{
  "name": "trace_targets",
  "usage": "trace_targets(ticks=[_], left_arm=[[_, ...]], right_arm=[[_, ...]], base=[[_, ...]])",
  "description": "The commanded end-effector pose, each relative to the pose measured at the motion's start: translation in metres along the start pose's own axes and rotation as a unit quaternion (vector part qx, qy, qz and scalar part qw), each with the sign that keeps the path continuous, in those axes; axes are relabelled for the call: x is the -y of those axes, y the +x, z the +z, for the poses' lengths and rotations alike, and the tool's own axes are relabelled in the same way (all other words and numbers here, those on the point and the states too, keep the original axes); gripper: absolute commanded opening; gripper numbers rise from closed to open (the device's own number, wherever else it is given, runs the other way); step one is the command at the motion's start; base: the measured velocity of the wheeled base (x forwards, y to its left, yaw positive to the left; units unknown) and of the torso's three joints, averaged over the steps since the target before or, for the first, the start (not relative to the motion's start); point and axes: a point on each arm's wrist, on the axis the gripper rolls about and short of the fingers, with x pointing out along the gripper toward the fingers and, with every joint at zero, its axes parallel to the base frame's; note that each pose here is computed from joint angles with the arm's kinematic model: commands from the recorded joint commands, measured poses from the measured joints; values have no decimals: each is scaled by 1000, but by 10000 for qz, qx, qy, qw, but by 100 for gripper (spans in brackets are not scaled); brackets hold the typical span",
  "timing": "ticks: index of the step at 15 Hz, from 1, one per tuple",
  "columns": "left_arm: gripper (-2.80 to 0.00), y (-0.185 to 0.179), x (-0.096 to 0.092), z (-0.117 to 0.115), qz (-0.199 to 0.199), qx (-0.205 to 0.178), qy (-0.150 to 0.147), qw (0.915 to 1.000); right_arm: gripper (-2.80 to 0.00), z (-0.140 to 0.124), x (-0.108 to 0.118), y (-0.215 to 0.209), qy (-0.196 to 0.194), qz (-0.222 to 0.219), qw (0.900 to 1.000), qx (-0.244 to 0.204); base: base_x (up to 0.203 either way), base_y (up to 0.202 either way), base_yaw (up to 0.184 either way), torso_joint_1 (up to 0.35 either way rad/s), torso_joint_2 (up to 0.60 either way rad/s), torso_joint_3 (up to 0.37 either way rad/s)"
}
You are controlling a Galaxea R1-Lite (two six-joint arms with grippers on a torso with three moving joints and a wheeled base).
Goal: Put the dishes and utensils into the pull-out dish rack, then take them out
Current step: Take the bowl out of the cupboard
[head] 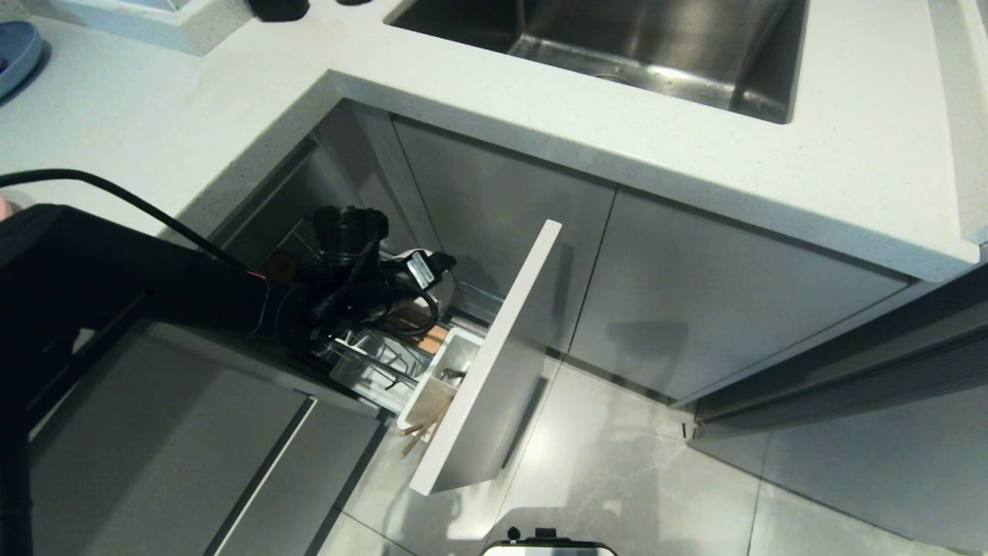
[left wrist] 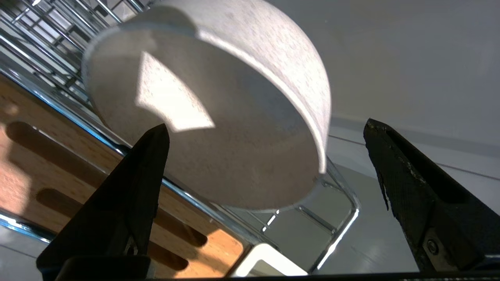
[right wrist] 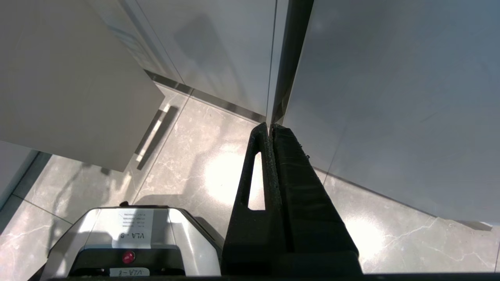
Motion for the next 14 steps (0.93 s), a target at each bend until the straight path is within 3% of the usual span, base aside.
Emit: trace_targets(ticks=[1, 2, 14], left_arm=[[0, 3, -1, -1, 16, -3, -18, 10000], [-280, 2, 0, -1, 2, 4, -16, 10000], [-280, -17, 8, 11, -139, 153, -60, 9998]], right_arm=[[-280, 0, 0, 0, 2, 2, 10000, -6], [-280, 0, 0, 0, -2, 2, 10000, -10], [-280, 0, 0, 0, -2, 2, 10000, -10]], base=[[0, 0, 0, 0, 0, 0], [0, 0, 0, 0, 0, 0], [0, 0, 0, 0, 0, 0]])
